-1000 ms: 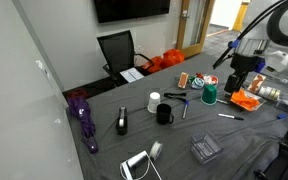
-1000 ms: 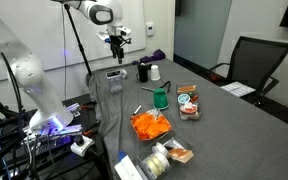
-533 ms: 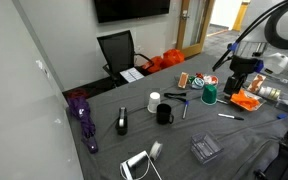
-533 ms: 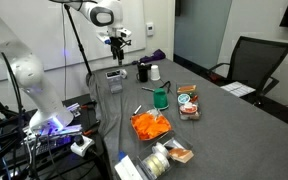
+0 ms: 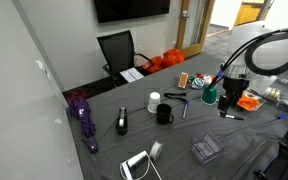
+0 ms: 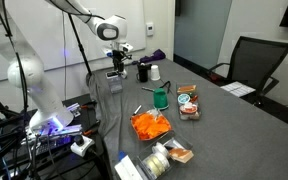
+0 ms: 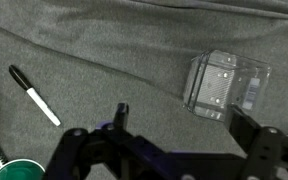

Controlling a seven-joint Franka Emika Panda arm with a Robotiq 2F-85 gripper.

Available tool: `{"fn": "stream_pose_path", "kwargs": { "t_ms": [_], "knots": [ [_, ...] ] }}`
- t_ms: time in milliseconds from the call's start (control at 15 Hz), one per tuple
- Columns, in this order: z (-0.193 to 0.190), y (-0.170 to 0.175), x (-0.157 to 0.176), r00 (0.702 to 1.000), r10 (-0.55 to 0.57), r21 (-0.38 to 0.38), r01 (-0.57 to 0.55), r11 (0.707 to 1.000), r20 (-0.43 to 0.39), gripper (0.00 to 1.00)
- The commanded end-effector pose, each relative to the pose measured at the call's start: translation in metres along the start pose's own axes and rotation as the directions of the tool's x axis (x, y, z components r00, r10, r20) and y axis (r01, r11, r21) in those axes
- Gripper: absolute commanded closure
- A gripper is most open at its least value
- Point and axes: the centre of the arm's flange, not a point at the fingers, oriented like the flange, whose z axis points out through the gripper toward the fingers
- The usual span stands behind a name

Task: Move the clear container on the left to the right.

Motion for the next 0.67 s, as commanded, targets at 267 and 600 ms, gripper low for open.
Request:
{"fn": "stream_pose_path", "kwargs": {
  "t_ms": [267, 600],
  "knots": [
    [0.052, -0.010, 0.015, 0.997, -0.011, 0.000, 0.011, 1.000, 0.080, 0.00],
    [0.079, -0.045, 0.027, 0.999, -0.036, 0.005, 0.036, 0.999, 0.001, 0.00]
  ]
}}
